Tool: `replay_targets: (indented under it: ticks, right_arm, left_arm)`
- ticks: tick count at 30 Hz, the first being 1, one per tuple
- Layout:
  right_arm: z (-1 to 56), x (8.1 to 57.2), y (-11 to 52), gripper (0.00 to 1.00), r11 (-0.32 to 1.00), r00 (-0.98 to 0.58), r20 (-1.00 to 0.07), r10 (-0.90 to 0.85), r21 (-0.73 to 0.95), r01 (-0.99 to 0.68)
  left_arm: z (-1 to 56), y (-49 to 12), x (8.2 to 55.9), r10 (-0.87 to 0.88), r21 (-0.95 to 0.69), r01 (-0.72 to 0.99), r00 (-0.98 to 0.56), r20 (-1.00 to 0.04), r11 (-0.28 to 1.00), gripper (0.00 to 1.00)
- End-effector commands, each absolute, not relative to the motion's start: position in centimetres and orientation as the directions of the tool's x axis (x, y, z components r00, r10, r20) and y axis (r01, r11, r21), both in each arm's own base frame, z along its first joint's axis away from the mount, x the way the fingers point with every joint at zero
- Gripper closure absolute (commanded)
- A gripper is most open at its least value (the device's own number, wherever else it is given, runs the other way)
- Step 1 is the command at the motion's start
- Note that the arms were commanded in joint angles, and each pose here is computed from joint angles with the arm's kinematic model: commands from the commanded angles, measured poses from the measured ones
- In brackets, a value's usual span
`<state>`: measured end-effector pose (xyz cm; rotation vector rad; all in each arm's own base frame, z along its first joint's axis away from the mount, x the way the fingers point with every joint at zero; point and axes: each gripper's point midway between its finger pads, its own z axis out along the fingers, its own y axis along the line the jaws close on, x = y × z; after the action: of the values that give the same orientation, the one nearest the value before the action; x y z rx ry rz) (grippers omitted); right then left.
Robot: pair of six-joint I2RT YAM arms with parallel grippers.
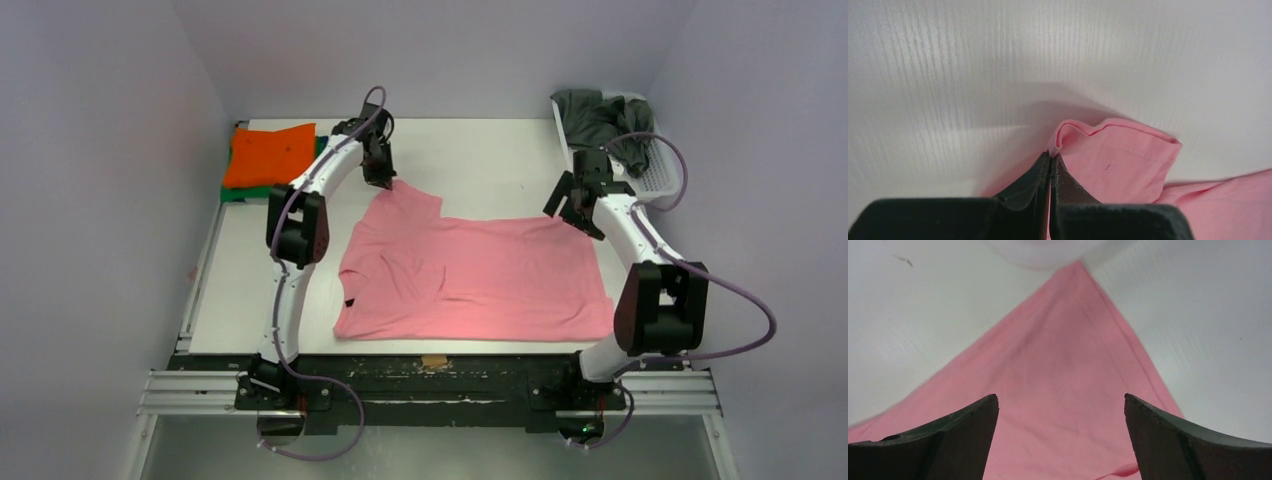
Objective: Fold and stack the t-shirts
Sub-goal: Grab the side of the flattened tshirt furthest away from the robot with both arms
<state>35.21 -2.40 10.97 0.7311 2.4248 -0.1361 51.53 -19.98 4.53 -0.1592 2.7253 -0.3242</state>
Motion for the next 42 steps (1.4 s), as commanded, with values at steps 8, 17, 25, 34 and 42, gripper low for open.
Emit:
replay_targets:
  ticks: [8,17,25,34,42]
  right_arm:
    - [9.1,41.5,-5.5,0.14,0.762,-0.692,-0.582,0.427,-0.181,0.622]
    - [7.1,44.0,-4.0,0.14,0.709,-0.685,-0.617,0.387,-0.276,0.649]
    - [4.4,44.3,-3.5,0.17,0.717,-0.733,-0.563,0.382,-0.319,0.619]
    - [3.0,41.8,-4.6,0.45,0.701,-0.763,-0.527,0.375,-0.377,0.605]
    - [3.2,41.0,-6.4,0.56,0.669,-0.75,-0.531,0.395,-0.393,0.631]
  left_arm:
    - [12.4,-20.5,51.2,-0.141,-0.302,0.03,-0.837,-0.529,0.953,1.0]
    - [12.6,-21.0,50.0,-0.16,-0.345,0.032,-0.843,-0.514,0.938,1.0]
    - [13.1,-21.1,49.5,-0.161,-0.358,0.039,-0.843,-0.514,0.933,1.0]
    - [14.2,-20.9,49.2,-0.155,-0.358,0.056,-0.832,-0.533,0.932,1.0]
    - [14.7,-20.8,49.4,-0.153,-0.35,0.061,-0.819,-0.552,0.935,1.0]
